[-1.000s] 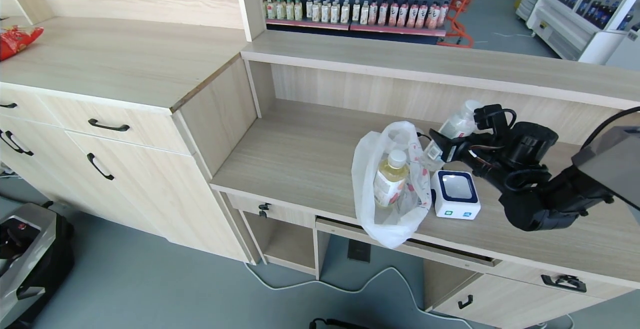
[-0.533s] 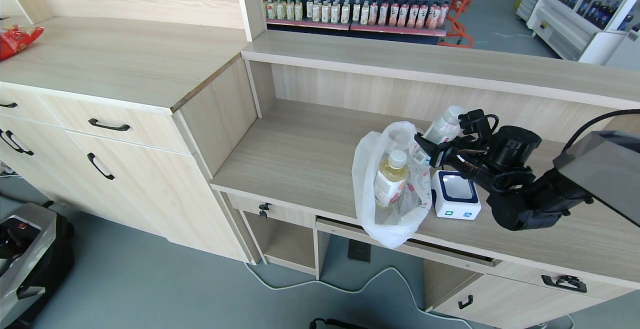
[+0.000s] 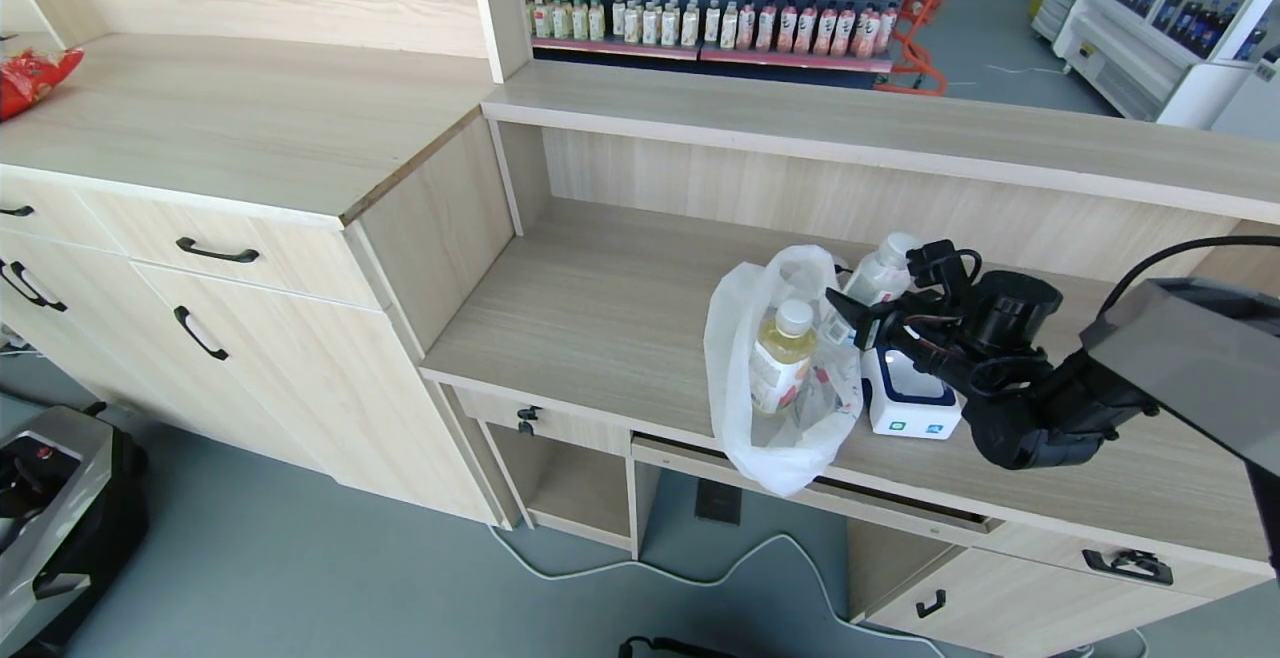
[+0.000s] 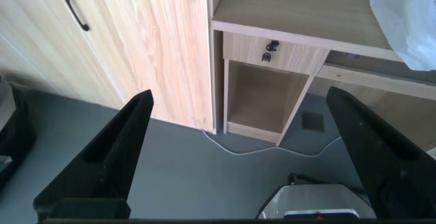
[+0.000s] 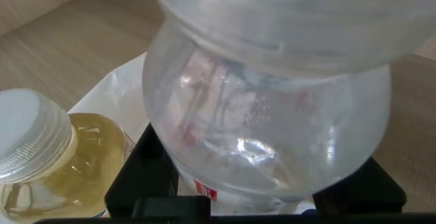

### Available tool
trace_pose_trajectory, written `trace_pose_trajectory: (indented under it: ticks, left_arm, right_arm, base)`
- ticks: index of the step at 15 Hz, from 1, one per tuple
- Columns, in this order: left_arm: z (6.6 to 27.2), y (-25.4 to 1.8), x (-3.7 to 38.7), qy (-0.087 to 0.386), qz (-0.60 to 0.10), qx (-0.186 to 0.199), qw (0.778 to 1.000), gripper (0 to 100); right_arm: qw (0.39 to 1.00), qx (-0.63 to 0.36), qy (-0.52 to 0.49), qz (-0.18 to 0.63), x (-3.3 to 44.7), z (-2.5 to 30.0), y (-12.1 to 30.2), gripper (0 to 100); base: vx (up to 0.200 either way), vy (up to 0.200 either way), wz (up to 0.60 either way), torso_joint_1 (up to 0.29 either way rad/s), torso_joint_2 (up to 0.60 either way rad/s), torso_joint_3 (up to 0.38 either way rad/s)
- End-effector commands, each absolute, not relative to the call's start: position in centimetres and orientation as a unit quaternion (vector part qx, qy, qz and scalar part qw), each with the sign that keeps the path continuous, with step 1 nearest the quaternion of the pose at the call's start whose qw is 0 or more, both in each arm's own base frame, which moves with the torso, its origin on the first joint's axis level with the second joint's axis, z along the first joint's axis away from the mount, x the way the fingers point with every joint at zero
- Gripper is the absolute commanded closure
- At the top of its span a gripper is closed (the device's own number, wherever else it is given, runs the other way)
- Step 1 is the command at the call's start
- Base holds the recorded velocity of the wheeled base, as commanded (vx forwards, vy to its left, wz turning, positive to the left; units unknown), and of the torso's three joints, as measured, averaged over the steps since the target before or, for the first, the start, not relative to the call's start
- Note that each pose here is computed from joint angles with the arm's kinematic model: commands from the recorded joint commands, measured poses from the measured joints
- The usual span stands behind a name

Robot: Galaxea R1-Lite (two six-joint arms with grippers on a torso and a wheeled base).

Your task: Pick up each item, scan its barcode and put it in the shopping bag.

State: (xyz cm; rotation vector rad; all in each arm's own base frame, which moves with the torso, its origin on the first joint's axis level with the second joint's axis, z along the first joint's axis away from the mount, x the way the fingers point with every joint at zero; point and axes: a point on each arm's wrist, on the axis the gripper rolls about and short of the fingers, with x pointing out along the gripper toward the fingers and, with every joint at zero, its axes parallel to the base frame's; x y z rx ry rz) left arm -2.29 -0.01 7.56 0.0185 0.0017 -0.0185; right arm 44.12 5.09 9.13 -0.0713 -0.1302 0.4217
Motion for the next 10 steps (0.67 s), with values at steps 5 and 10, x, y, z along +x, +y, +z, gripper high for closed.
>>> trace_pose_trajectory:
  ticks: [5, 10]
  left_arm:
    - [7.6, 0.0, -2.3, 0.001, -0.009, 0.009, 1.000, 0]
    - [7.6, 0.0, -2.3, 0.001, -0.009, 0.009, 1.000, 0]
  right_arm:
    - [0.975, -0.036, -0.050, 0.213, 44.9, 7.1, 5.4, 100]
    - [0.973, -0.036, -0.055, 0.222, 45.8, 6.5, 5.6, 100]
  base:
    - [0.000, 0.000, 0.00, 0.000, 0.00, 0.000]
    - [0.000, 0.000, 0.00, 0.000, 0.00, 0.000]
